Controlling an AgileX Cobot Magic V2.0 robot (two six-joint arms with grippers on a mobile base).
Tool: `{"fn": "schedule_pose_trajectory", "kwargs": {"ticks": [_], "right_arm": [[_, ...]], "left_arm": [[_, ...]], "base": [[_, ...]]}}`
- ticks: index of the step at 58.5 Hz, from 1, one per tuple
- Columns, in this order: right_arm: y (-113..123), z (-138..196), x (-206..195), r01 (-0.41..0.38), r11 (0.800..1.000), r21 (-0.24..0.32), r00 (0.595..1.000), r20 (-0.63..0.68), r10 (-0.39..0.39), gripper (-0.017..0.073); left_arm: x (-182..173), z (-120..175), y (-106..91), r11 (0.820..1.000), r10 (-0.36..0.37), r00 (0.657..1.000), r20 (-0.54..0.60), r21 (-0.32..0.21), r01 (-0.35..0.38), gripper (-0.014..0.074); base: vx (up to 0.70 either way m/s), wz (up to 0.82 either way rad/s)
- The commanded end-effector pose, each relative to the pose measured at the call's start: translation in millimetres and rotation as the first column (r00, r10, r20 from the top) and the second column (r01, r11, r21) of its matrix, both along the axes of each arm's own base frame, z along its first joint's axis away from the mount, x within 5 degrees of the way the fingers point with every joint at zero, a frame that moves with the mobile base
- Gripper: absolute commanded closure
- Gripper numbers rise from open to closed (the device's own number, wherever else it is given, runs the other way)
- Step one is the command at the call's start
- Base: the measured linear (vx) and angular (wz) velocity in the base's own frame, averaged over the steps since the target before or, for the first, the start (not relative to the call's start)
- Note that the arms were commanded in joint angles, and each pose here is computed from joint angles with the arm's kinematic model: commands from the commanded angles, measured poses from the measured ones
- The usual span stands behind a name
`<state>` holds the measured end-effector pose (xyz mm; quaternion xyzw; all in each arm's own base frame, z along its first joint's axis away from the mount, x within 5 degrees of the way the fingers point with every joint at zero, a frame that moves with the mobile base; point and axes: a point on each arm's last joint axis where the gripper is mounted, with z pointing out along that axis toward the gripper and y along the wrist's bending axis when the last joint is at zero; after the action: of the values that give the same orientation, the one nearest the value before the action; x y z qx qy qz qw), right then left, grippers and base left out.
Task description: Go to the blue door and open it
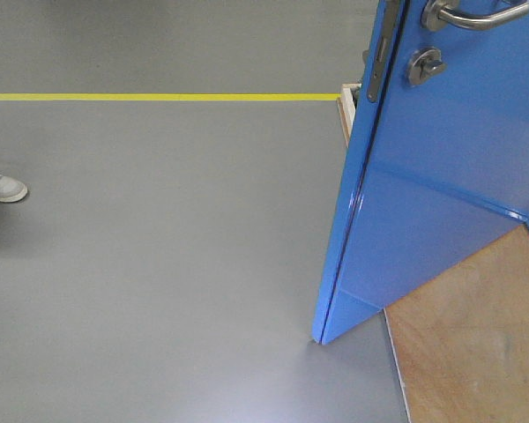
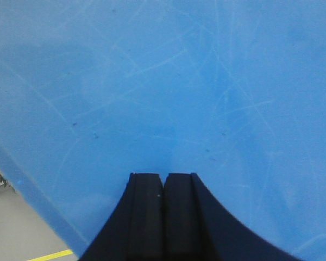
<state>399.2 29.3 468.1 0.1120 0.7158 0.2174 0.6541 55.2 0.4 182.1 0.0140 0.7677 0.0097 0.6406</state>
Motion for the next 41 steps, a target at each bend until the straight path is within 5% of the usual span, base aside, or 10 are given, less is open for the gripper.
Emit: {"fn": "schedule_pose_trajectory", "kwargs": {"ticks": [1,41], "right_arm": [[-4.2,37.7,-20.5,0.036,0.999,0.018,0.985,0.166,-0.038,0.0547],[-4.3,37.2,-20.1,0.036,0.999,0.018,0.986,0.165,-0.039,0.0547]], "left_arm": [[-0.8,16.5,-0.7,1.0,-0.007,0.993,0.115,-0.008,0.008,0.0521],[-0.8,16.5,-0.7,1.0,-0.007,0.993,0.115,-0.008,0.008,0.0521]], "base": [[0.0,0.0],[0.0,0.0]]}}
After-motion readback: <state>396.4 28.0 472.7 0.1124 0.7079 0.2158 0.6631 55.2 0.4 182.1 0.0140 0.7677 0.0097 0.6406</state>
